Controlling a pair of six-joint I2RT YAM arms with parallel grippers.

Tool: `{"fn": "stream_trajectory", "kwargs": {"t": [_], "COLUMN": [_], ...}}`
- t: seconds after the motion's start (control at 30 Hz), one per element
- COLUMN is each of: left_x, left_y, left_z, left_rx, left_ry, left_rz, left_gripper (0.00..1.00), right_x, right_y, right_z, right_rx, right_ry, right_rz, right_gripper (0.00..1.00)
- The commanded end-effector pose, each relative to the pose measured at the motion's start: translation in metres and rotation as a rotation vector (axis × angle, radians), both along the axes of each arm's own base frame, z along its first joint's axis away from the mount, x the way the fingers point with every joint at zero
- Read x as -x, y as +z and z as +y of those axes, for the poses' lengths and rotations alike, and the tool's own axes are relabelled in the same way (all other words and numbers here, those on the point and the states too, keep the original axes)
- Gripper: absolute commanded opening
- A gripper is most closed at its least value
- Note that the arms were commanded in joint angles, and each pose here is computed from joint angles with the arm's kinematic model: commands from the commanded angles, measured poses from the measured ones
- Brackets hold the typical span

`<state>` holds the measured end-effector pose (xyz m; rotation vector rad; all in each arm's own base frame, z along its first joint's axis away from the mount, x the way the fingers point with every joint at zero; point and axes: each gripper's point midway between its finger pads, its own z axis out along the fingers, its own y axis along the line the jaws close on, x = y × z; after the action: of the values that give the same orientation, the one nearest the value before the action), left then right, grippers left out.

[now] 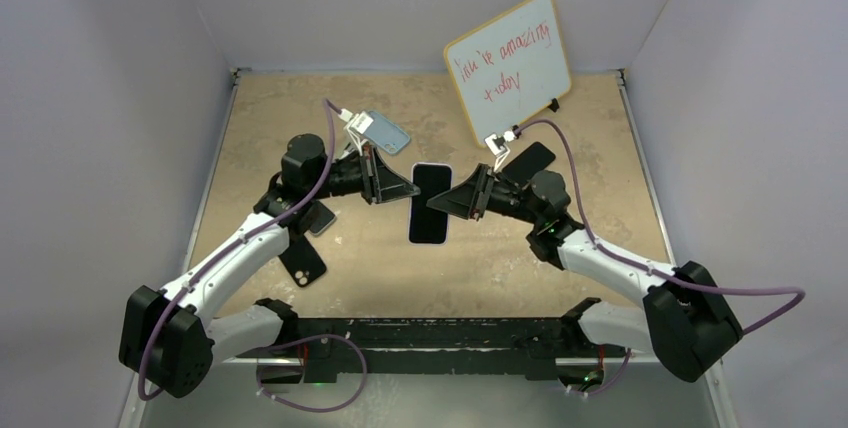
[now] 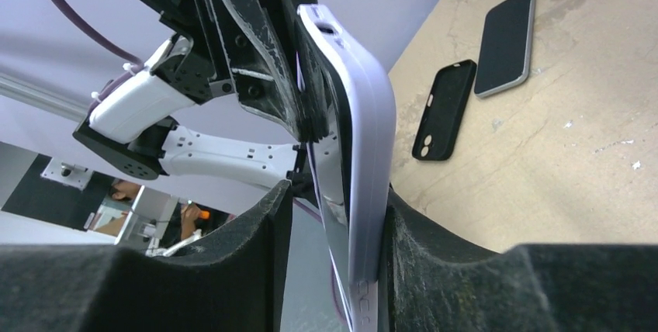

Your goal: Put the phone into the phone case

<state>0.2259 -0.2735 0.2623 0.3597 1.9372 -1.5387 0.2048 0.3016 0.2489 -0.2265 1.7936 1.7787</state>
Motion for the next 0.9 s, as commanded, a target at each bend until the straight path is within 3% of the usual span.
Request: {"fn": "stream_trajectory", "kwargs": {"t": [0.0, 0.27, 0.4, 0.5, 0.53, 0.57, 0.7, 0.8, 0.87], "left_x": [0.011, 0.015, 0.015, 0.012, 0.008, 0.003, -0.009, -0.004, -0.005], "left_y": [0.009, -0.017, -0.021, -0.033, -0.040, -0.051, -0.063, -0.040, -0.027], "left_z": [-0.001, 0.001, 0.002, 0.004, 0.007, 0.012, 0.024, 0.018, 0.019], "left_rx": [0.025, -0.021, -0.039, -0.087, -0.128, -0.186, -0.301, -0.219, -0.186], "left_ry": [-0.075, -0.108, -0.109, -0.084, -0.057, -0.019, 0.061, 0.039, 0.056], "left_rz": [-0.061, 0.010, 0.017, 0.049, 0.071, 0.091, 0.101, 0.053, 0.016], "left_gripper": [0.00, 0.00, 0.00, 0.00, 0.00, 0.00, 0.00, 0.00, 0.11], "right_x": [-0.006, -0.015, -0.021, -0.027, -0.028, -0.028, -0.038, -0.030, -0.025], "right_y": [0.050, 0.070, 0.075, 0.074, 0.073, 0.073, 0.058, 0.054, 0.052], "right_z": [-0.002, -0.007, -0.009, -0.011, -0.012, -0.012, -0.009, -0.010, -0.011], "right_rx": [-0.074, -0.134, -0.140, -0.140, -0.139, -0.143, -0.074, -0.078, -0.074], "right_ry": [-0.037, -0.061, -0.082, -0.100, -0.107, -0.111, -0.134, -0.107, -0.090], "right_rz": [-0.127, -0.146, -0.154, -0.152, -0.151, -0.161, -0.141, -0.143, -0.140], "right_gripper": [0.44, 0.50, 0.46, 0.35, 0.22, 0.02, 0.00, 0.00, 0.00]}}
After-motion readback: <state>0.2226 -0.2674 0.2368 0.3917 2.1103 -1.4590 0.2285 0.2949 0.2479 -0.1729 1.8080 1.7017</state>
